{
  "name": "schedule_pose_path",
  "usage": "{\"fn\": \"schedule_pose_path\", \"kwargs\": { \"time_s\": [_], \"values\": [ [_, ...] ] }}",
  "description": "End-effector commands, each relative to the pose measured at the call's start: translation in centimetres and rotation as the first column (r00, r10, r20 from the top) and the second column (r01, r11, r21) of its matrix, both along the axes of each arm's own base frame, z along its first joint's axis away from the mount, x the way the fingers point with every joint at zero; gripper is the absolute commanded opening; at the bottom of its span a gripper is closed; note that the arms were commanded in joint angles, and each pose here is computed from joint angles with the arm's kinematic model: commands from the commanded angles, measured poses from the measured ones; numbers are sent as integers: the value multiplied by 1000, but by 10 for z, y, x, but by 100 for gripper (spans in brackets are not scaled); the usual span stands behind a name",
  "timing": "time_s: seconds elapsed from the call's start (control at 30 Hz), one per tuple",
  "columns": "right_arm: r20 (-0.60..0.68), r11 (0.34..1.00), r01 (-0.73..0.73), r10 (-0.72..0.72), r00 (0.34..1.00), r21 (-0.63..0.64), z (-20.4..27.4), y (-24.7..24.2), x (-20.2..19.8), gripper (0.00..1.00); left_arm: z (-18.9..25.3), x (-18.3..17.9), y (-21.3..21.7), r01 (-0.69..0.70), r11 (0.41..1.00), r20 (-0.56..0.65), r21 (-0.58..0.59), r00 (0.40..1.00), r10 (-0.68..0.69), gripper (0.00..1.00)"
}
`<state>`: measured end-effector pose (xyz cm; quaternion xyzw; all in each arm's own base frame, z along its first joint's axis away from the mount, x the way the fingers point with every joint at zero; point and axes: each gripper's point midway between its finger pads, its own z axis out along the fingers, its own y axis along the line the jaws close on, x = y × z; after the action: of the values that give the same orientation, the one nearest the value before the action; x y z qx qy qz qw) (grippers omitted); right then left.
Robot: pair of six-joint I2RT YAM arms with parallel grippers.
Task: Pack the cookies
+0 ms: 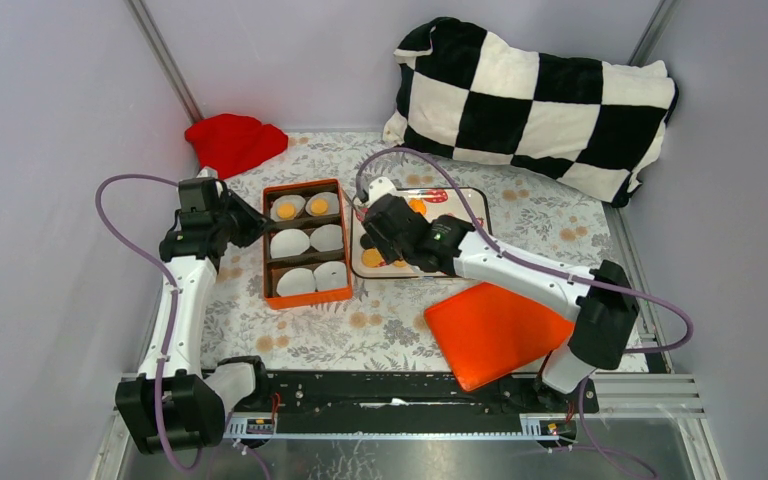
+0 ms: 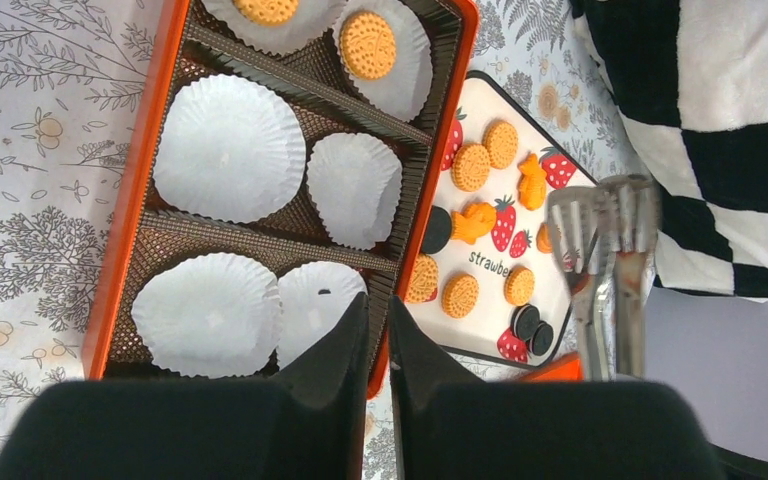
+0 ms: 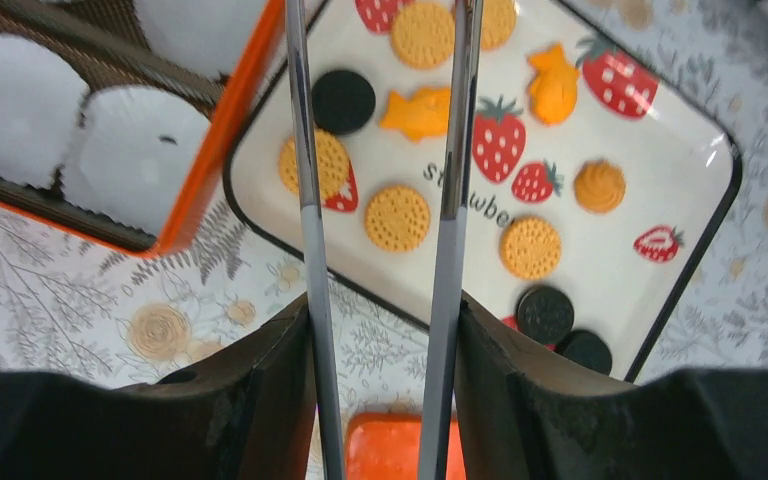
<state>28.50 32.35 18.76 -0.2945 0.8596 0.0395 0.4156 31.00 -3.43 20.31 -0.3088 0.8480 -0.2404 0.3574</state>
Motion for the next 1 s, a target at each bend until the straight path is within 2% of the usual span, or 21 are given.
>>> {"fn": "schedule_pose_path", "kwargs": {
  "time_s": [0.0, 0.13, 0.4, 0.63, 0.97],
  "values": [
    [-35, 996, 80, -81, 996, -29, -28, -19, -9, 52, 9, 7, -3, 21, 1000, 56, -12, 998, -21, 15],
    [-81, 995, 89, -93, 992, -48, -54, -22, -17, 52, 11, 7, -4, 29, 999, 63, -14, 998, -28, 15],
    [-102, 990, 99, -109, 989, -100, -82, -14, -6, 53, 11, 6, -3, 26, 1000, 64, -6, 998, -26, 16],
    [-156, 984, 163, -173, 973, -76, -91, -22, 11, 52, 9, 6, -1, 24, 1000, 60, 5, 998, -24, 16],
    [-219, 988, 143, -152, 964, -55, -96, -17, 14, 48, 6, 7, -2, 27, 1000, 55, -3, 998, -27, 16]
  ]
}}
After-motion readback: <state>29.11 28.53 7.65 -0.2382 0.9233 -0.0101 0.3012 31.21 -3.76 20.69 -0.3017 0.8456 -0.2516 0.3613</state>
